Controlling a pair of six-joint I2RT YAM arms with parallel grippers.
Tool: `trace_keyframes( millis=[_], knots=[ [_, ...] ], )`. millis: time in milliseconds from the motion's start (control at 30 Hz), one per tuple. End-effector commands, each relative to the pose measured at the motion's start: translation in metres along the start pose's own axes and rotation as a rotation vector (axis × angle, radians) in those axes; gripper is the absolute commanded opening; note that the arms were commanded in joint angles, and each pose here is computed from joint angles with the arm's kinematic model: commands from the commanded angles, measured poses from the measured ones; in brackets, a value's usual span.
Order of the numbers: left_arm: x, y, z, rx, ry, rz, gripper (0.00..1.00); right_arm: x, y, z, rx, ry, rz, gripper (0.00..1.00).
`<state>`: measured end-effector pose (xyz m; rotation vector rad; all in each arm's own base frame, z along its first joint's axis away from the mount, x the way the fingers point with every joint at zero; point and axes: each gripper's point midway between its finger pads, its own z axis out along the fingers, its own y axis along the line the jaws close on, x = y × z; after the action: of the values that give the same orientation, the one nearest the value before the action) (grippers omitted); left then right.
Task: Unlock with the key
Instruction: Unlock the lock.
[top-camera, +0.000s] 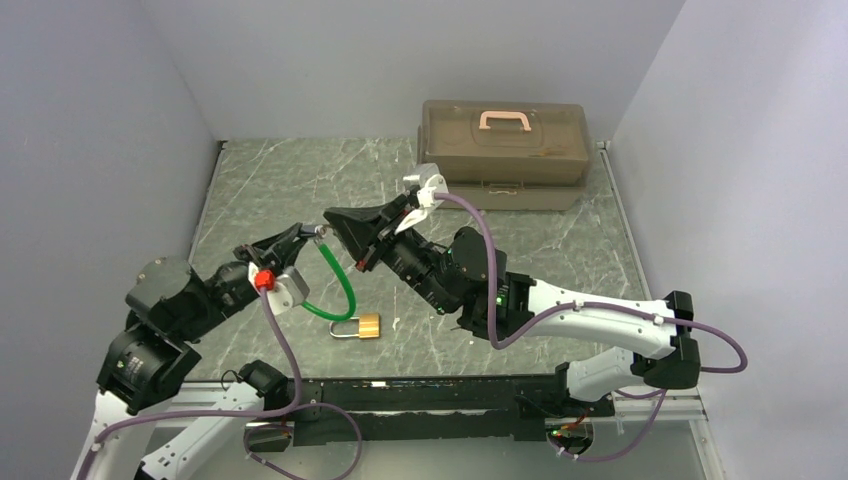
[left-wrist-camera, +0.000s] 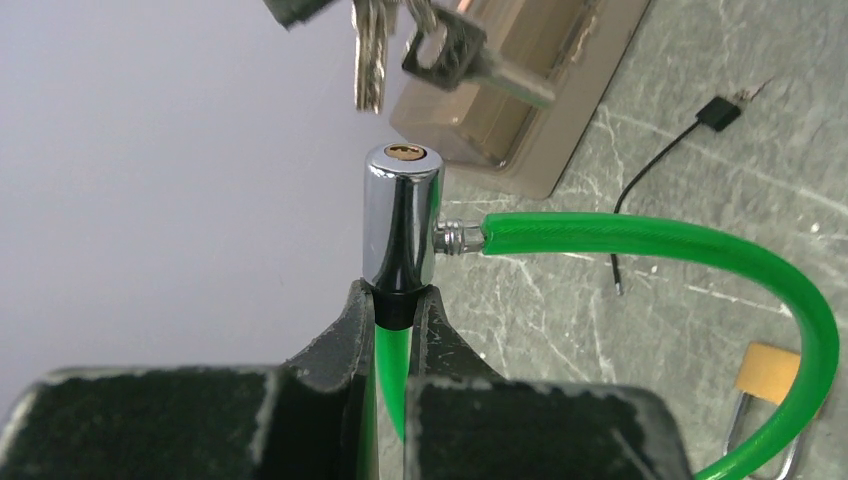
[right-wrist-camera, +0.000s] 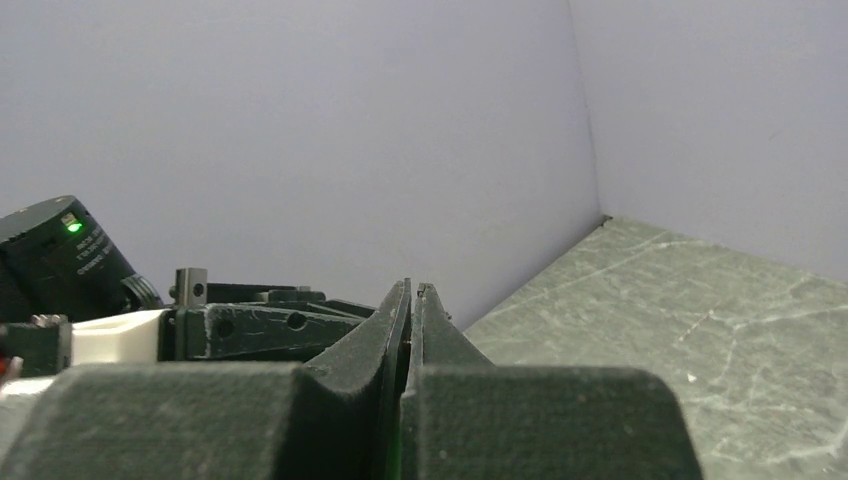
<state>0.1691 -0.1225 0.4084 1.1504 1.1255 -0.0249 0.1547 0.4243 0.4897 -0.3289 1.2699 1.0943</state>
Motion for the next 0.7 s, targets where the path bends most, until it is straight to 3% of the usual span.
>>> trace_keyframes(
  millis=[0, 300, 667],
  knots=[
    [-0.002, 0.002, -0.002, -0.078, -0.092, 0.18, 0.0, -0.013, -0.007, -0.022, -0.019, -0.035, 0.001, 0.0],
    [0.012, -0.016, 0.009, -0.083, -0.137, 0.144, 0.0, 0.014, -0.02, -0.044, -0.037, -0.028, 0.049, 0.0],
    [0.018, -0.019, 0.012, -0.112, -0.148, 0.15, 0.0, 0.025, -0.026, -0.038, -0.017, -0.083, 0.03, 0.0]
  ],
)
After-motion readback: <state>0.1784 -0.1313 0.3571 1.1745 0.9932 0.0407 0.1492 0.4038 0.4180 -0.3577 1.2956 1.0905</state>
